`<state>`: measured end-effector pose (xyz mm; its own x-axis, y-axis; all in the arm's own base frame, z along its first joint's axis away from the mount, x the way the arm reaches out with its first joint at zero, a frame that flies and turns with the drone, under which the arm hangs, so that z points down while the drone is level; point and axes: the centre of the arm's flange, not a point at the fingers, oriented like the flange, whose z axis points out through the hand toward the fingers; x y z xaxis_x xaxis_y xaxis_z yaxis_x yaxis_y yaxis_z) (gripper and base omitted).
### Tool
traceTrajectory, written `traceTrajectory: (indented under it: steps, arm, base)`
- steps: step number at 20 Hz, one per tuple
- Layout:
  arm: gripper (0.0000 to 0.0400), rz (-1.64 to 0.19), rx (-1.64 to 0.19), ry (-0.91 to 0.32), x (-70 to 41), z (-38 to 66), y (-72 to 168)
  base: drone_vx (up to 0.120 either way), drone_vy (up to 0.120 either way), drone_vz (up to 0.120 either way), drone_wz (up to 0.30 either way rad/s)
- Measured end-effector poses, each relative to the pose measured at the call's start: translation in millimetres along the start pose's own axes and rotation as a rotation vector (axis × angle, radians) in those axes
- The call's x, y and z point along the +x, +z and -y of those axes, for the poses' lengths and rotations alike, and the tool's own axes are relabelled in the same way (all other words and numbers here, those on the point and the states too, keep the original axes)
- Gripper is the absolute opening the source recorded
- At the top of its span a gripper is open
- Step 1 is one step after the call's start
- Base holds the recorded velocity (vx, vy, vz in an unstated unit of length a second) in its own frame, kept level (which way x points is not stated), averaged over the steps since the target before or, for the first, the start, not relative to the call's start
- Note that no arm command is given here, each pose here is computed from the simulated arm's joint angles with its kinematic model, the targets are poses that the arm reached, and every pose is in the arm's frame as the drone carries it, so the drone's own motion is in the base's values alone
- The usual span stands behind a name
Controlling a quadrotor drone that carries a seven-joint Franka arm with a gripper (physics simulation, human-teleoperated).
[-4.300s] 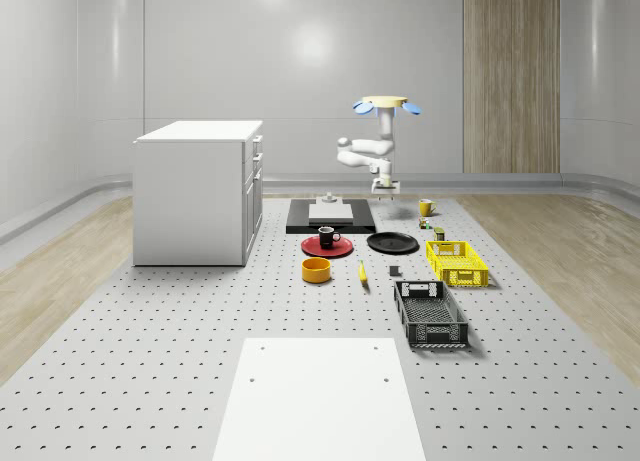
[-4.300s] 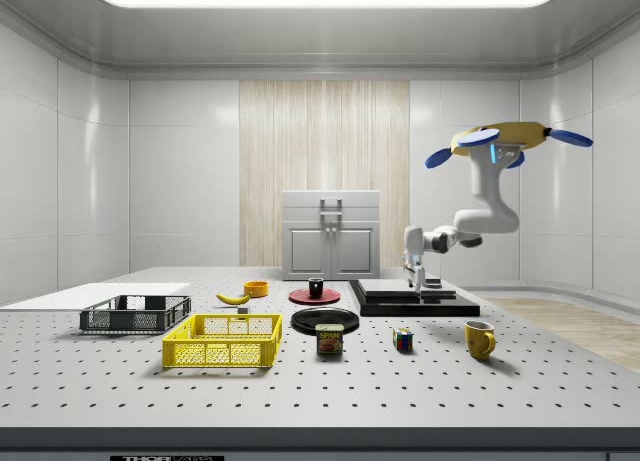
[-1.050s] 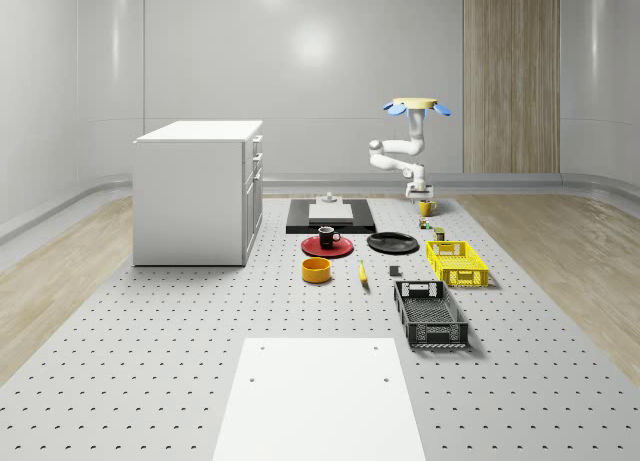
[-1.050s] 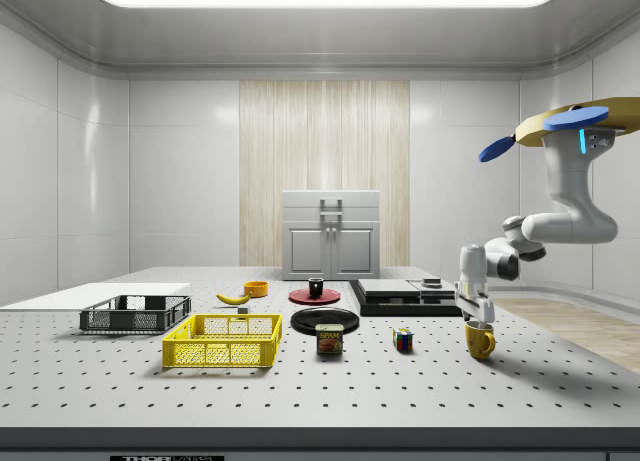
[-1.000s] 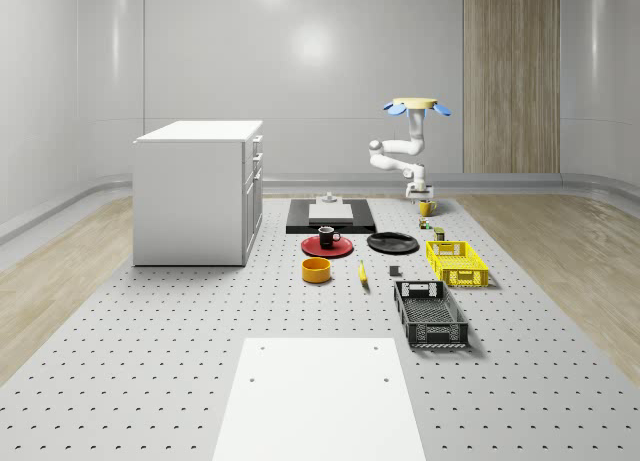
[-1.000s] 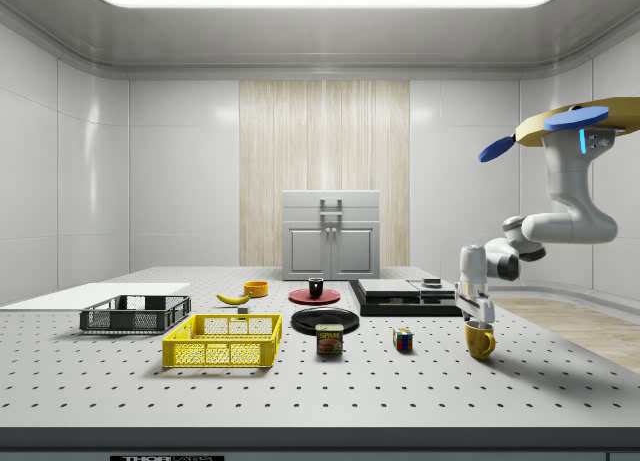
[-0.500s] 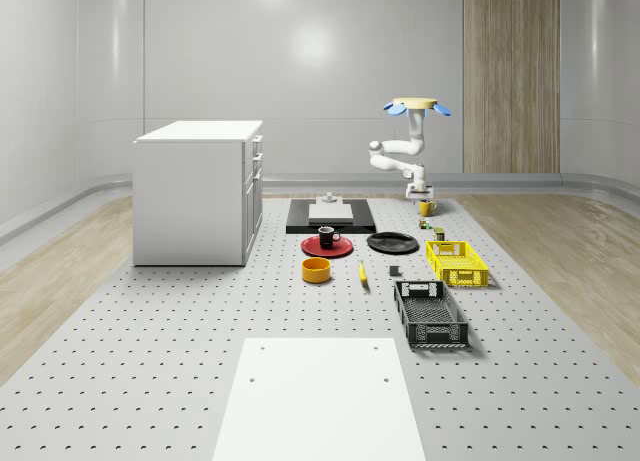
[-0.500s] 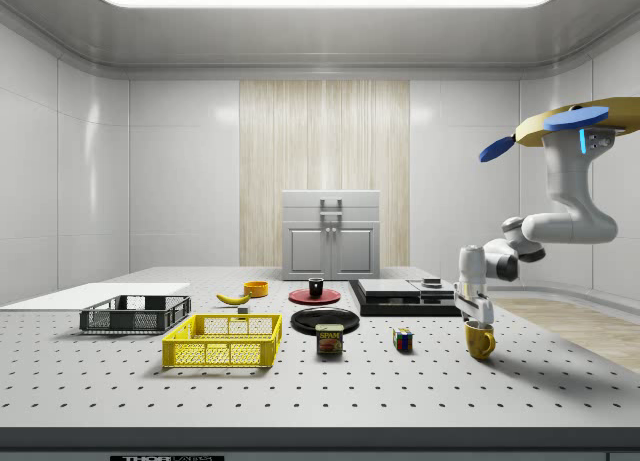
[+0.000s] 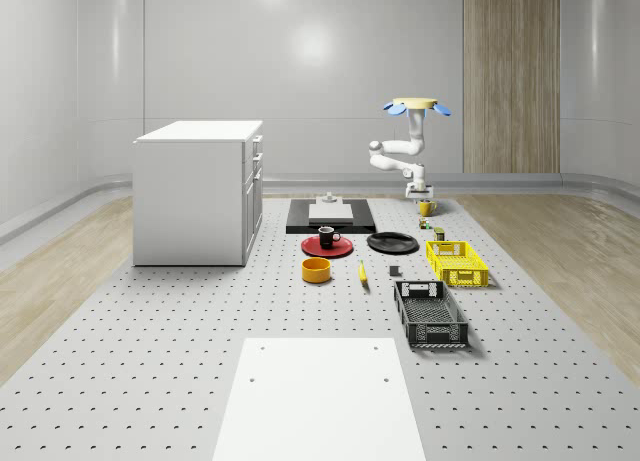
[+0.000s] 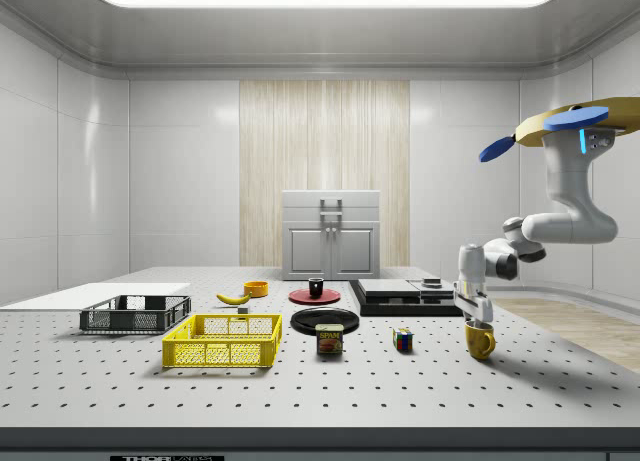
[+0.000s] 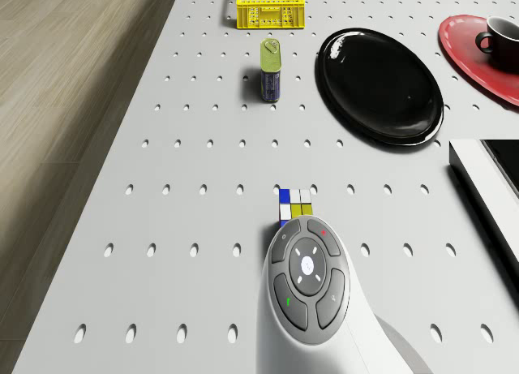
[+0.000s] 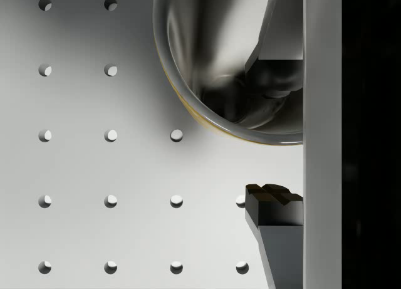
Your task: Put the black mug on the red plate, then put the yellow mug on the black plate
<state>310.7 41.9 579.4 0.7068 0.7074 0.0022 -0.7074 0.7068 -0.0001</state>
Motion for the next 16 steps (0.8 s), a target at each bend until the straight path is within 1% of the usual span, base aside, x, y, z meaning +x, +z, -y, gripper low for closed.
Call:
traceTrajectory:
  steps: [3, 8, 13, 16]
  arm:
    - [0.0141, 0.000, 0.000, 0.000, 0.1, 0.0, -0.3]
    - [0.0119, 0.000, 0.000, 0.000, 0.1, -0.1, -3.0]
    - [0.0113, 0.000, 0.000, 0.000, 0.1, -0.1, -19.4]
    - [0.0111, 0.000, 0.000, 0.000, 0.1, -0.1, -28.0]
  base:
    - [0.000, 0.000, 0.000, 0.000]
    - [0.000, 0.000, 0.000, 0.000]
    - [0.000, 0.000, 0.112, 0.000]
    - [0.107, -0.107, 0.120, 0.000]
